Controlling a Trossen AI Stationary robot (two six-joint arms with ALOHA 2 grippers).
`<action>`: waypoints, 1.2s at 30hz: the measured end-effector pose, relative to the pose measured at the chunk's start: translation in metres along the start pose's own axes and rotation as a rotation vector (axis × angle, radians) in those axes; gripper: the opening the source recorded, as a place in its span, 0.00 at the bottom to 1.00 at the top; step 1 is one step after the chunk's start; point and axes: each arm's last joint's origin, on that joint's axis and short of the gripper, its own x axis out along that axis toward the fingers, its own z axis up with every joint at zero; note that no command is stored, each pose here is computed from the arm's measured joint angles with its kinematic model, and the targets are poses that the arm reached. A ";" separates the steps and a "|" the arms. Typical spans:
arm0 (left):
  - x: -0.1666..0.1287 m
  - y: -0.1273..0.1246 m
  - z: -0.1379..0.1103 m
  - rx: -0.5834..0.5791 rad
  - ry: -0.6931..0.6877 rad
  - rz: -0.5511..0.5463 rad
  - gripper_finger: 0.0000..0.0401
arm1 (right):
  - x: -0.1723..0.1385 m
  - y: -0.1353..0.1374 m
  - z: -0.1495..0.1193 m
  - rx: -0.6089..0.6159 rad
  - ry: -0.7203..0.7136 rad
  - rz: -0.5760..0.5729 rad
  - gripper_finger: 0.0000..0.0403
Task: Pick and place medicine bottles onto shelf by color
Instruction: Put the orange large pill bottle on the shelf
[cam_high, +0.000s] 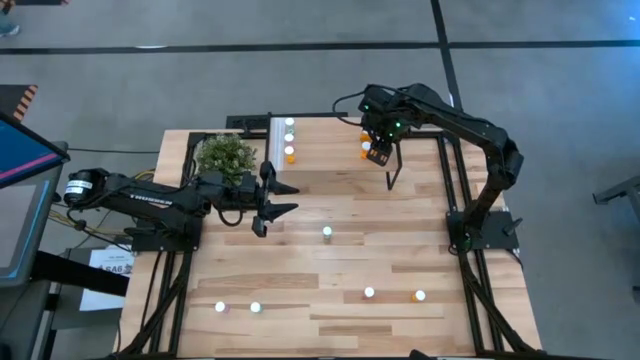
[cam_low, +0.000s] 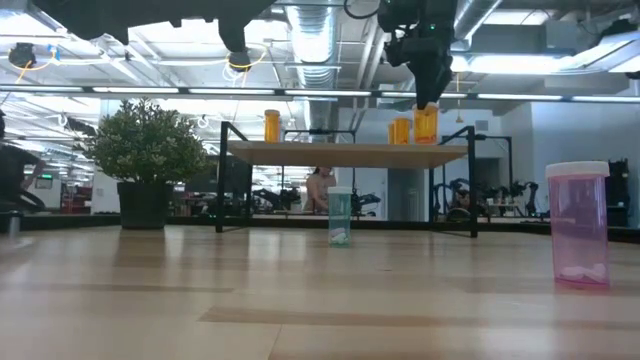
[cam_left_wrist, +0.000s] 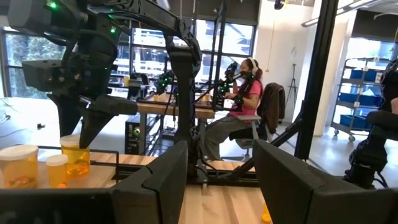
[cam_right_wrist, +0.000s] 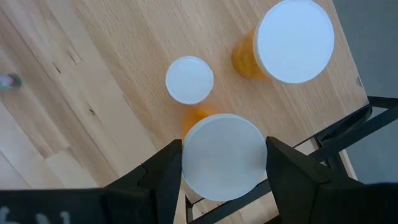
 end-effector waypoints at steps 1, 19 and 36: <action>0.000 0.000 0.000 0.000 0.000 0.000 0.43 | 0.000 0.000 0.000 0.000 -0.001 0.000 0.54; 0.000 0.000 0.000 0.000 0.000 0.001 0.43 | 0.002 0.002 0.002 0.030 -0.009 0.002 0.60; 0.000 0.000 0.000 0.005 0.000 0.002 0.43 | 0.020 0.002 -0.002 0.024 0.045 0.005 0.62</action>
